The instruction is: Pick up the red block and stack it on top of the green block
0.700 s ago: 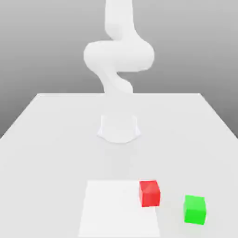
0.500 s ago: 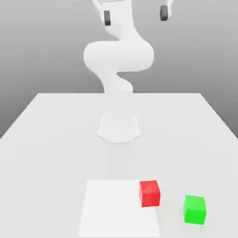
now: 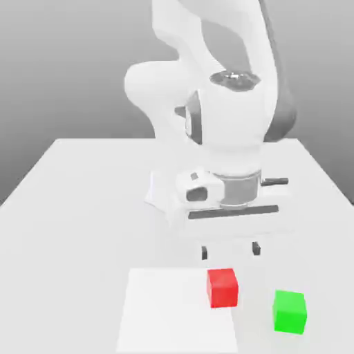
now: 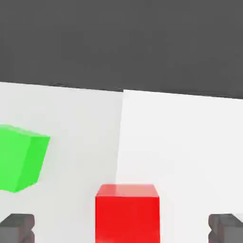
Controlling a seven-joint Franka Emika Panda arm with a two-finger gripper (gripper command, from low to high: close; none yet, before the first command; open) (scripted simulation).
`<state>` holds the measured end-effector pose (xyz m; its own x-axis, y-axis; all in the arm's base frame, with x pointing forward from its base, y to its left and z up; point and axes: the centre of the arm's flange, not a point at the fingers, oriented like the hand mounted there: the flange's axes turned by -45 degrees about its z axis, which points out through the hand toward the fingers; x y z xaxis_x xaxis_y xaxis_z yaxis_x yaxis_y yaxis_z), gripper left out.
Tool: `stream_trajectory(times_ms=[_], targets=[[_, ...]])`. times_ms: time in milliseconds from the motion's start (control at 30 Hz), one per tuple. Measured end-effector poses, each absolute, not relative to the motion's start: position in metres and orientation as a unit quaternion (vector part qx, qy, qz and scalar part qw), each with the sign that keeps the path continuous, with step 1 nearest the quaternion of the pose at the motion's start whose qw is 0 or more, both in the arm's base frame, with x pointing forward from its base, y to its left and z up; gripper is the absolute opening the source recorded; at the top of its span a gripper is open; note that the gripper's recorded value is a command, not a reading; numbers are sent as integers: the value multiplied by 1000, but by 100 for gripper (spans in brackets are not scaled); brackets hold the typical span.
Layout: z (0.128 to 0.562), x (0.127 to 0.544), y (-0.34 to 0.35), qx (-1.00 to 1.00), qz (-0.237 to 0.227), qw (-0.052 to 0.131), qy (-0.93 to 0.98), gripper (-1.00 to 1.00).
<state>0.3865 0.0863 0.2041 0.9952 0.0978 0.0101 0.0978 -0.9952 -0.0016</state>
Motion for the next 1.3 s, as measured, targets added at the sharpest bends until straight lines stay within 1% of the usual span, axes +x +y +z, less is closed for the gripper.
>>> stream_trajectory(times_ms=[167,200,433,633,933,1067,1133,1233,1267,1300], targets=[[152,384,86,-999,-1,-1,-48,0],[146,383,85,-999,0,0,-48,-100],[147,383,86,-999,-1,-1,-48,-100],[201,383,86,-999,-1,-1,-48,-100],[232,412,159,-954,0,-3,-299,-100],[244,422,196,-910,0,-1,-414,-100],[230,426,202,-901,0,0,-434,-100],[193,427,203,-898,0,0,-439,-100],[185,426,203,-898,0,0,-440,100],[185,426,203,-898,0,0,-440,100]])
